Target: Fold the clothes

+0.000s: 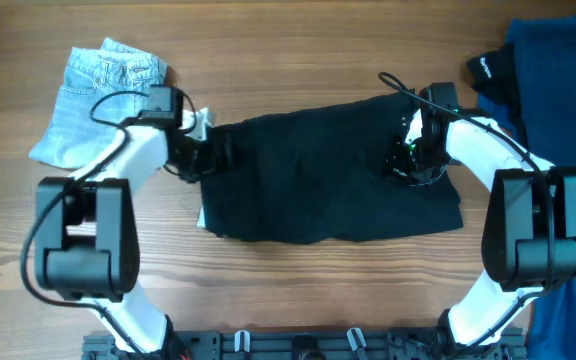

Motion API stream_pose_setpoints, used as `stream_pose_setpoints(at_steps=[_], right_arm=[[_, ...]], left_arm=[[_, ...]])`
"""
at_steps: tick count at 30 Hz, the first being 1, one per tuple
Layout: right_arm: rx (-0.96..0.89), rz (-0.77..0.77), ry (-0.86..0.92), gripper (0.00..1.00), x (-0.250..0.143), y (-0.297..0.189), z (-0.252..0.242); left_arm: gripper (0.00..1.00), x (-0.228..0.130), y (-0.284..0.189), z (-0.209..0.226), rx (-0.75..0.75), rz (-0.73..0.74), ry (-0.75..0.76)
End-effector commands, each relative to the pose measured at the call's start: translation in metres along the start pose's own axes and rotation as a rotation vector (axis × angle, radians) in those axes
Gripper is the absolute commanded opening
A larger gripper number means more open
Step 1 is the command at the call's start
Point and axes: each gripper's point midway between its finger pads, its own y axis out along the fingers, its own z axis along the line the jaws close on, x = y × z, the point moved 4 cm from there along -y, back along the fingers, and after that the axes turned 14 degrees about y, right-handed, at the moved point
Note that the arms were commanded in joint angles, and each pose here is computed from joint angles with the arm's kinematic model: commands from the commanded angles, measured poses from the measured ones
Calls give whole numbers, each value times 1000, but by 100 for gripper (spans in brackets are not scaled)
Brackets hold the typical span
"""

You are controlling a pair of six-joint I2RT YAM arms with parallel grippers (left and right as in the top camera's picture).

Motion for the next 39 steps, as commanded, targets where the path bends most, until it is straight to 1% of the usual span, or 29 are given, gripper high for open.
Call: stream_pose_setpoints(at_steps=[1, 2, 4, 5, 7, 8, 9, 12, 16, 18, 20, 22, 25, 29, 31, 32, 33, 34, 36, 38, 39], right_arm=[[-106, 36, 13, 24, -4, 31, -24], [-106, 36, 14, 24, -4, 31, -24], [-107, 38, 14, 23, -4, 31, -24], [-106, 37, 13, 23, -4, 31, -24], [-105, 35, 12, 17, -3, 30, -24], [-101, 30, -1, 15, -2, 27, -22], [-94, 18, -12, 13, -1, 21, -18], [-25, -78, -63, 14, 5, -22, 3], [65, -199, -112, 20, 2, -70, 24], [98, -243, -131, 20, -1, -89, 30], [122, -275, -143, 20, -5, -102, 33], [131, -285, -145, 20, -8, -108, 34], [147, -268, -143, 20, -10, -108, 36], [150, -261, -146, 20, -12, -108, 36], [157, -248, -155, 20, -14, -108, 37], [155, -245, -153, 20, -14, -107, 36], [155, -244, -153, 20, -14, -107, 36], [154, -243, -152, 20, -14, -107, 36], [150, -236, -150, 20, -16, -107, 35], [144, -229, -147, 20, -17, -106, 34], [142, -227, -146, 20, -17, -106, 33]], left_arm=[[57, -59, 60, -7, -49, 230, -7], [36, -60, 63, -10, -49, 238, 5], [7, -61, 63, -10, -49, 241, 6], [4, -61, 62, -10, -48, 243, 0], [4, -62, 55, -6, -34, 259, -27], [4, -61, 46, -2, -11, 273, -43], [4, -57, 27, 3, 35, 289, -59], [4, -37, -37, 4, 158, 287, -35], [4, 0, -117, -18, 258, 184, 24], [4, 14, -152, -30, 333, 139, 57], [4, 28, -185, -48, 395, 90, 99], [4, 35, -199, -66, 419, 49, 137], [4, 41, -190, -90, 426, 22, 175], [7, 49, -132, -127, 414, 60, 220], [6, 54, -100, -136, 443, 63, 187], [8, 57, -84, -138, 469, 57, 149], [7, 59, -67, -139, 492, 46, 87], [6, 60, -50, -143, 490, 46, 65], [12, 58, -11, -156, 479, 52, 37], [40, 54, 16, -172, 430, 66, 58], [46, 51, 25, -181, 403, 71, 79]])
